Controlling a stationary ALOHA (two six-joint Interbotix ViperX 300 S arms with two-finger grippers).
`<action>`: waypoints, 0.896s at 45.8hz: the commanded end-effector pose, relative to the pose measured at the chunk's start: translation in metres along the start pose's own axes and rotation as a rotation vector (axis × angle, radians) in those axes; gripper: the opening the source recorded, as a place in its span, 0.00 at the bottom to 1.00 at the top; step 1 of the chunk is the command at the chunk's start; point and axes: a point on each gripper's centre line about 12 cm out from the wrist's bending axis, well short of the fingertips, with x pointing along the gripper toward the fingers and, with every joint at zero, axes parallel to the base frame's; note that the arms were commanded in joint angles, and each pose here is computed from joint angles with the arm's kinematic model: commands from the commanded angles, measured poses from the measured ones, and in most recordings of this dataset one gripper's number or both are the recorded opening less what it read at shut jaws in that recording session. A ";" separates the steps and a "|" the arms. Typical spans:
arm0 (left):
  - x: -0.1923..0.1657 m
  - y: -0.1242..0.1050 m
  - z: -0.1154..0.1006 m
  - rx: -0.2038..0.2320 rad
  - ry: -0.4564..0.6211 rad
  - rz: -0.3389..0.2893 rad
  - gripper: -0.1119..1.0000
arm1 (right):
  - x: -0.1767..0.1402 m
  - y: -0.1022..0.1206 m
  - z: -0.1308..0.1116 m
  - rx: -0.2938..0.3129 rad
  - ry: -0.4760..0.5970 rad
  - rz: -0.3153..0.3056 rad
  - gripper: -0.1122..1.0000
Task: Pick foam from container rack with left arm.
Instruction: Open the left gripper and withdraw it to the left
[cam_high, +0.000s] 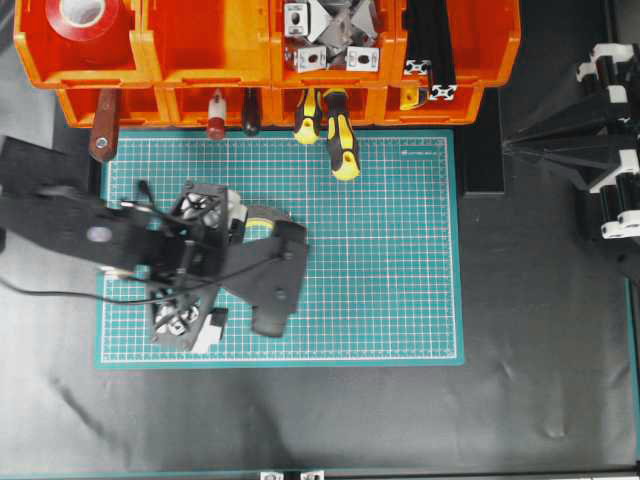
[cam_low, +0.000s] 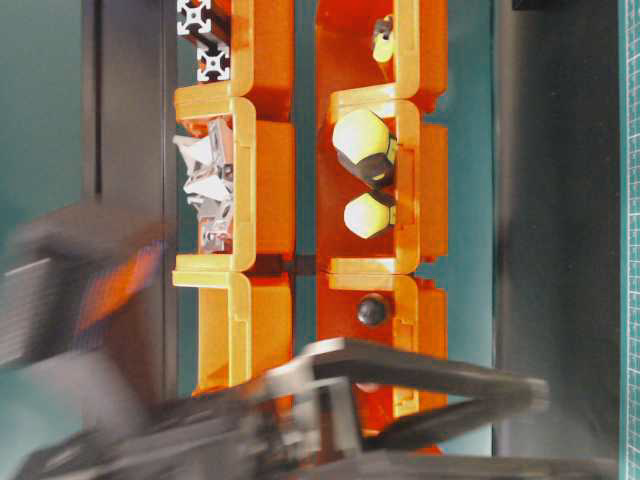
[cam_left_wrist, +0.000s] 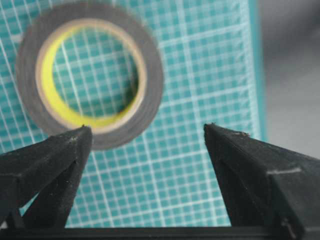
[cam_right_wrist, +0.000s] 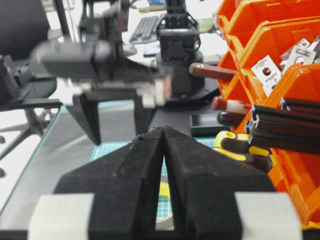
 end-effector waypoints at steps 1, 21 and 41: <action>-0.041 -0.004 0.005 -0.002 -0.135 -0.010 0.92 | 0.002 0.002 0.013 0.003 -0.033 0.007 0.10; -0.132 -0.006 -0.035 0.043 -0.455 -0.040 0.89 | 0.002 0.002 0.012 0.003 -0.030 0.007 0.10; -0.171 0.003 -0.101 0.026 -0.739 -0.052 0.89 | 0.001 0.002 0.012 0.003 -0.027 0.007 0.10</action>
